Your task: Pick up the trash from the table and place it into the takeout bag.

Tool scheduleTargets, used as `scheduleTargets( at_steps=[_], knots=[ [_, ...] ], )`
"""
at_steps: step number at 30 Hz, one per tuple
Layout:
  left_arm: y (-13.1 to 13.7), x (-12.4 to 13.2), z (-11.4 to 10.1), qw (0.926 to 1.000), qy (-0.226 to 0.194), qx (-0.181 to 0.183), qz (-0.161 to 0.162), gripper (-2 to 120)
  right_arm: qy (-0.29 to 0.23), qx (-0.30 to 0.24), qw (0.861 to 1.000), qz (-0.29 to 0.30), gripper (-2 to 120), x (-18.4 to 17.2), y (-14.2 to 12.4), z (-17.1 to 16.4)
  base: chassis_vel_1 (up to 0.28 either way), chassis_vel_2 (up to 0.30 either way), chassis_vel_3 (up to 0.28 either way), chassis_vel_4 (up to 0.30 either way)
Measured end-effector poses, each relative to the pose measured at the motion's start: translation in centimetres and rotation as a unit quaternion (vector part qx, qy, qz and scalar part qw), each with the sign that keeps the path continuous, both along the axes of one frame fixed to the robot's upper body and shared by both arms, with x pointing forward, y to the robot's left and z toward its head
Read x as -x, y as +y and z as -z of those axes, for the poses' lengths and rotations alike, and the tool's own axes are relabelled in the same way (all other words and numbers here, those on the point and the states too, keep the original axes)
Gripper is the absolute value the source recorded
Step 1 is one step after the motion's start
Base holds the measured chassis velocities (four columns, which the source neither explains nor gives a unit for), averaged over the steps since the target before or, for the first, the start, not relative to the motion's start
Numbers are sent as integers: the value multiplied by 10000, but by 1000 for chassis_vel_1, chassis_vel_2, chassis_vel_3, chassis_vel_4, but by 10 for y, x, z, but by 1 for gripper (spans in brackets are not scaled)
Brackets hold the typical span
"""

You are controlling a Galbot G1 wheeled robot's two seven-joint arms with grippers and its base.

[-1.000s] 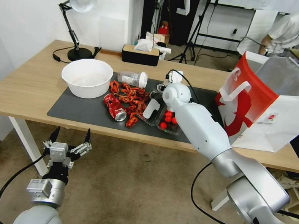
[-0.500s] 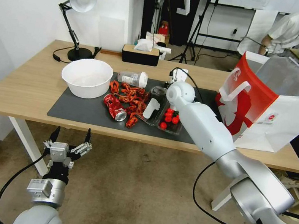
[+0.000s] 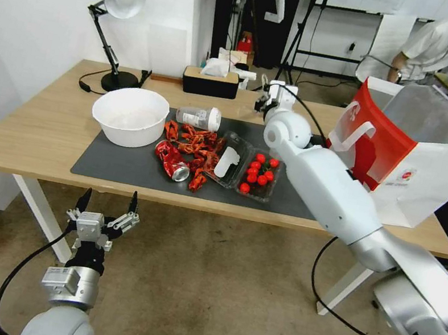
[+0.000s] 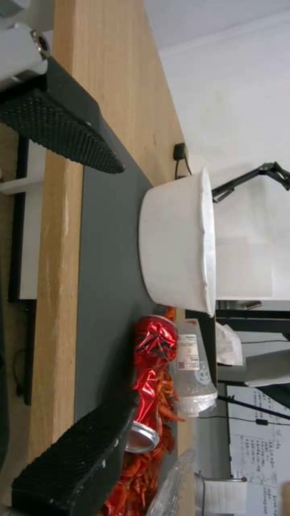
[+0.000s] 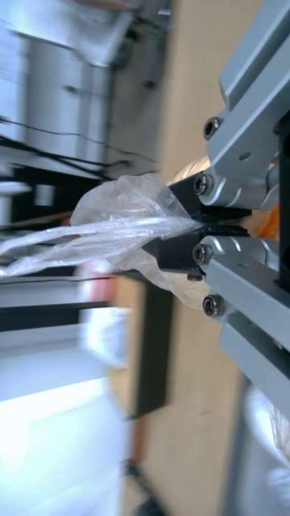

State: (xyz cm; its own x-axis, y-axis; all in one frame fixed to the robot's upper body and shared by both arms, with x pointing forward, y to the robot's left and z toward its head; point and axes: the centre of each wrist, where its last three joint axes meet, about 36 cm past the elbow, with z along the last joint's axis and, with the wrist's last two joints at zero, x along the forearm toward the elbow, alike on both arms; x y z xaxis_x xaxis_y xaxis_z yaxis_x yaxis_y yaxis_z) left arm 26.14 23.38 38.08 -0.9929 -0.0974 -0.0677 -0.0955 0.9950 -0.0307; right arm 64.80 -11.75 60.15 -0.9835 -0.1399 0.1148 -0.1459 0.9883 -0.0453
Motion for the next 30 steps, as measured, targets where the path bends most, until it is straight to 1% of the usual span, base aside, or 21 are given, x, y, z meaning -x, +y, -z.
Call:
scheduleTargets(
  at_steps=[2,4,5,7,8,10,11,12,13,14,15,16,18,20,22,23,25,26,27,28,30],
  knots=[
    [0,0,0,10000,-1,-2,-2,100,-126,1,9999,-12,0,2,-2,-8,0,0,0,0],
    [1,1,-2,10000,-17,-11,-14,100,-567,-23,9984,80,0,11,-12,-42,0,0,0,0],
    [1,1,-2,10000,-17,-11,-14,100,-567,-23,9984,80,0,11,-12,-42,0,0,0,0],
    [2,1,-2,10000,-31,-20,-30,100,-922,28,9951,362,0,23,-26,-74,0,0,0,0],
    [2,1,-2,10000,-31,-20,-30,100,-922,28,9951,362,0,23,-26,-74,0,0,0,0],
    [2,2,-3,10000,-45,-20,-36,100,-1124,86,9901,834,0,37,-43,-107,0,0,0,0],
    [2,2,-3,10000,-45,-20,-36,100,-1124,86,9901,834,0,37,-43,-107,0,0,0,0],
    [2,2,-4,10000,-56,-14,-38,100,-1168,88,9856,1216,0,46,-60,-126,0,0,0,0],
    [2,2,-4,10000,-63,-14,-36,100,-1166,97,9836,1374,0,51,-69,-132,0,0,0,0],
    [2,2,-4,10000,-63,-14,-36,100,-1166,97,9836,1374,0,51,-69,-132,0,0,0,0],
    [1,2,-5,10000,-74,-13,-29,100,-1124,127,9800,1638,0,59,-85,-142,0,0,0,0],
    [1,2,-5,10000,-74,-13,-29,100,-1124,127,9800,1638,0,59,-85,-142,0,0,0,0],
    [1,2,-6,10000,-94,-15,-15,100,-984,243,9738,2034,0,73,-114,-146,0,0,0,0],
    [1,2,-6,10000,-97,-16,-11,100,-940,257,9729,2098,0,75,-120,-144,0,0,0,0],
    [0,3,-6,10000,-86,-13,9,100,-714,245,9706,2284,0,85,-144,-134,0,0,0,0],
    [0,3,-6,10000,-86,-13,9,100,-714,245,9706,2284,0,85,-144,-134,0,0,0,0],
    [-1,3,-7,10000,-89,-12,31,100,-541,215,9703,2349,0,94,-158,-121,0,0,0,0],
    [-1,3,-7,10000,-89,-12,31,100,-541,215,9703,2349,0,94,-158,-121,0,0,0,0],
    [-2,3,-7,9999,-90,-14,48,100,-397,233,9694,2409,0,100,-167,-110,0,0,0,0],
    [-2,3,-7,9999,-90,-14,48,100,-397,233,9694,2409,0,100,-167,-110,0,0,0,0],
    [-3,3,-7,9999,-93,-14,75,100,-252,277,9679,2485,0,106,-177,-96,0,0,0,0]
  ],
)
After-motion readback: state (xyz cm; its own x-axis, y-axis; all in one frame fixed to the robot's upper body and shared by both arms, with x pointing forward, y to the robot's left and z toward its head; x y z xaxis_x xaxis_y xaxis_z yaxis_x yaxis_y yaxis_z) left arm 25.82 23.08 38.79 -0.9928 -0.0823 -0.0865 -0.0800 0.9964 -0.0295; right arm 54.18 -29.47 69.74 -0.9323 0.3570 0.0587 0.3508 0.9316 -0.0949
